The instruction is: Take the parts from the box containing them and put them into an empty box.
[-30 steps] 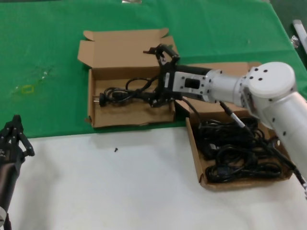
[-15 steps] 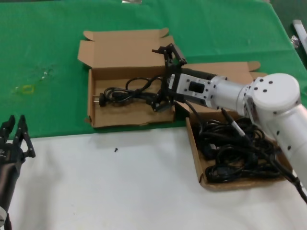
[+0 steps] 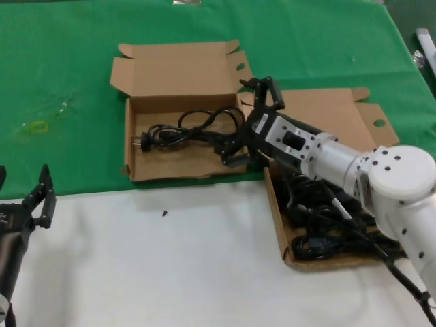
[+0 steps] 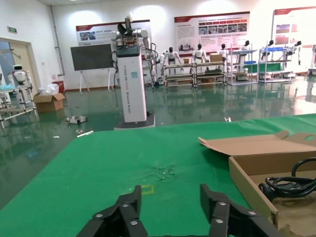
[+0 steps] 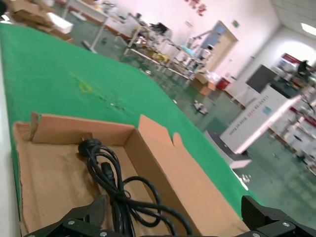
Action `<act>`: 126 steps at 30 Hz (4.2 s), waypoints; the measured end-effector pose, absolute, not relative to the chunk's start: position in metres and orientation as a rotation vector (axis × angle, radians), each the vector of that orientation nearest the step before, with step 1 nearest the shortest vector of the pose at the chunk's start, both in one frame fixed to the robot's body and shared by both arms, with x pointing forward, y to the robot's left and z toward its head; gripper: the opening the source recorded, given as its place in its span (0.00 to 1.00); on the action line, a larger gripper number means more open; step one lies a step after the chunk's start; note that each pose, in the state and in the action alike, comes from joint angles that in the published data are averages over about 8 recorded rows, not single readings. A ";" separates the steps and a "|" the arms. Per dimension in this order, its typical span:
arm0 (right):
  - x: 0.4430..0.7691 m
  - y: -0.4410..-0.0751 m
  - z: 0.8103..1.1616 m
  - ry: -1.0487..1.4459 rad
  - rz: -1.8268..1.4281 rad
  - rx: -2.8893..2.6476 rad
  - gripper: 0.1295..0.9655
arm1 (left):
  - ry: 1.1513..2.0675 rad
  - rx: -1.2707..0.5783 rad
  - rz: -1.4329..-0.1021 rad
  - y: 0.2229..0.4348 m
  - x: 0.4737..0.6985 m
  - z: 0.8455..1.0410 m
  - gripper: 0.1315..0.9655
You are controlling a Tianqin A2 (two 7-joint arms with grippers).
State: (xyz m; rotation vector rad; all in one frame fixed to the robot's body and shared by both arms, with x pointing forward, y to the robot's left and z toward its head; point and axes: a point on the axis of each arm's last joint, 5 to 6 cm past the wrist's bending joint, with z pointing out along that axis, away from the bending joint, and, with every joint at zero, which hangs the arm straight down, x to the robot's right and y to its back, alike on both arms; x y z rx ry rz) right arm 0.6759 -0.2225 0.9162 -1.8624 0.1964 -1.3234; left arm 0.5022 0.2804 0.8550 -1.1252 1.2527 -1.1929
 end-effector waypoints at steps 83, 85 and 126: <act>0.516 -0.277 0.855 1.099 -1.247 -1.294 1.00 | 1.253 -1.125 -1.193 0.280 0.502 0.855 1.00; 0.516 -0.277 0.855 1.099 -1.247 -1.294 1.00 | 1.253 -1.125 -1.193 0.280 0.502 0.855 1.00; 0.516 -0.277 0.855 1.099 -1.247 -1.294 1.00 | 1.253 -1.125 -1.193 0.280 0.502 0.855 1.00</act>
